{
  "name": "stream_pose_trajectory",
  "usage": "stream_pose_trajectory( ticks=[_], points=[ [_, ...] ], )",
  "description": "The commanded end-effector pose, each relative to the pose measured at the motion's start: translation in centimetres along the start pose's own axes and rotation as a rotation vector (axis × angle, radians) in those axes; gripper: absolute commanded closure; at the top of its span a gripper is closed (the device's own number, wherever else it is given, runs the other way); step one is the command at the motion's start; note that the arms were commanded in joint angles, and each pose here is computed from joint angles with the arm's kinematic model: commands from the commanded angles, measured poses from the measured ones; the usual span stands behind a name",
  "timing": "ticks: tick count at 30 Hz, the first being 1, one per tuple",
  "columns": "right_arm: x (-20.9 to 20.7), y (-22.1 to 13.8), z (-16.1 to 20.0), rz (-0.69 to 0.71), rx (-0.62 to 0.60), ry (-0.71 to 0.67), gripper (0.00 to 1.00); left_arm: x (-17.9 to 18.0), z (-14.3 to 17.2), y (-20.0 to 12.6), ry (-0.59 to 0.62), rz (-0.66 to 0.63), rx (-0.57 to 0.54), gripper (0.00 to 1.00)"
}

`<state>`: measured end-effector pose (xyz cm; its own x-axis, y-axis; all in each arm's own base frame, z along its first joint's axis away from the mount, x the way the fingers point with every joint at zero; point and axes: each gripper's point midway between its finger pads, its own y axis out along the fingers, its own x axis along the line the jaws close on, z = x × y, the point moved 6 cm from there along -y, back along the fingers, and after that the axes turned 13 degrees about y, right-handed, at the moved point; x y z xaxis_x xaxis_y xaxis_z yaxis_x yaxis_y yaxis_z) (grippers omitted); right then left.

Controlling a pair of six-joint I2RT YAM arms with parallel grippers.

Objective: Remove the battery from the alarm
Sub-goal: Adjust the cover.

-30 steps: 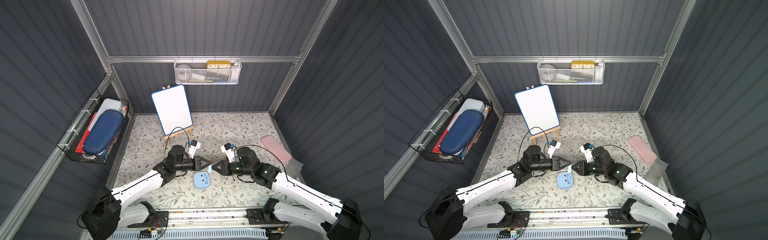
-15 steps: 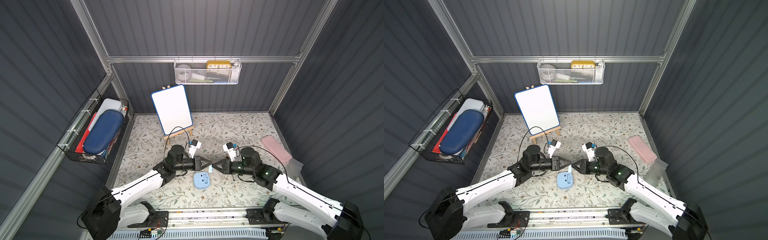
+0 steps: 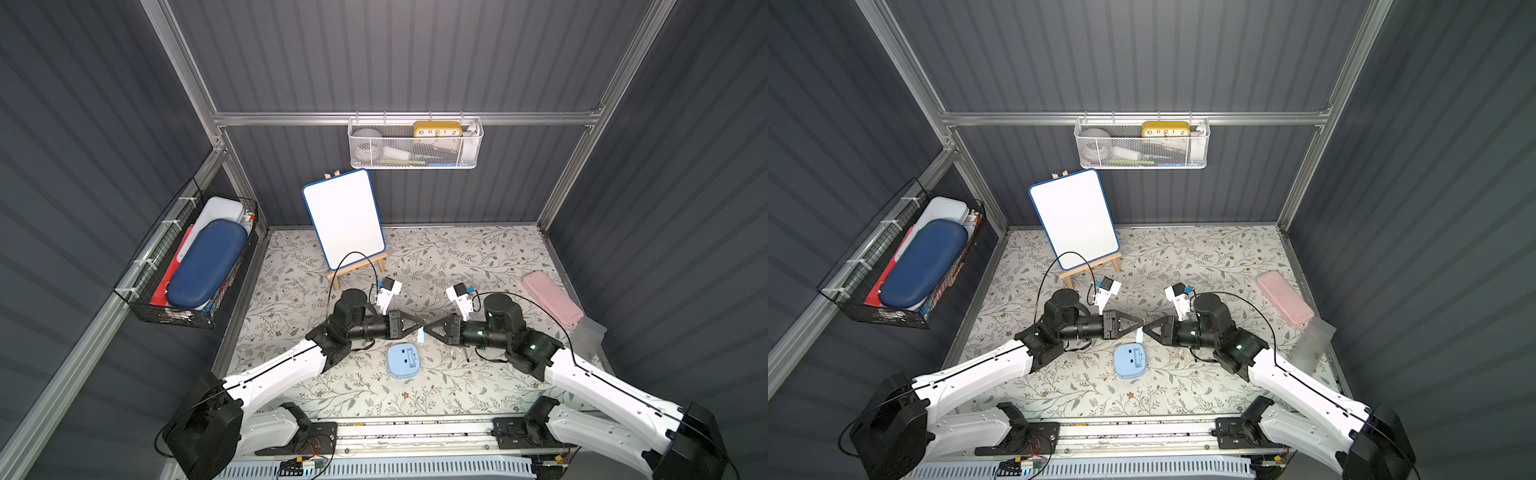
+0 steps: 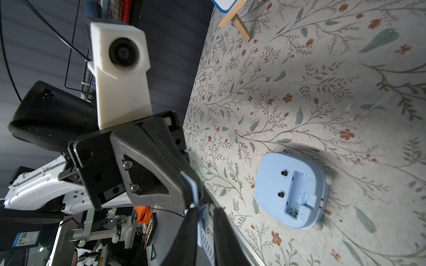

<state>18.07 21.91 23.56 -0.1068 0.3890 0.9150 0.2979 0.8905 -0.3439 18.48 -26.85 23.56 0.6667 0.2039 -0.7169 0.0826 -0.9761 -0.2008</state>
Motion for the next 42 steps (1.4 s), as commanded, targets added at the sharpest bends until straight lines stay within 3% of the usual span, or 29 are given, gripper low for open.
stream_pose_trajectory(
  ticks=[1, 23, 29, 32, 34, 38, 42],
  points=[
    [0.6, 0.1, 0.2, -0.056, 0.021, -0.016, 0.87, -0.8, 0.2, 0.2, 0.01, 0.063, 0.018, 1.0],
    [-0.3, 0.0, 0.1, -0.005, -0.002, -0.011, 0.99, -0.9, 0.1, 0.2, 0.016, 0.071, 0.013, 1.0],
    [-0.6, 0.2, 0.1, 0.004, 0.003, 0.0, 1.0, -0.2, 0.2, 0.2, -0.009, 0.022, 0.008, 0.72],
    [-0.8, 0.2, 0.1, 0.013, 0.002, 0.009, 1.0, -0.3, 0.2, 0.1, 0.001, 0.027, 0.0, 0.68],
    [-0.9, 0.3, 0.2, 0.015, 0.006, 0.013, 1.0, -0.3, 0.2, 0.1, 0.003, 0.032, 0.0, 0.7],
    [-1.4, 0.5, 0.3, 0.039, 0.019, 0.018, 1.0, -0.1, 0.2, 0.1, -0.002, 0.006, 0.002, 0.62],
    [-2.6, 0.2, 0.6, 0.119, 0.022, 0.015, 1.0, 0.8, -0.1, -0.7, -0.033, -0.137, -0.033, 0.44]
  ],
)
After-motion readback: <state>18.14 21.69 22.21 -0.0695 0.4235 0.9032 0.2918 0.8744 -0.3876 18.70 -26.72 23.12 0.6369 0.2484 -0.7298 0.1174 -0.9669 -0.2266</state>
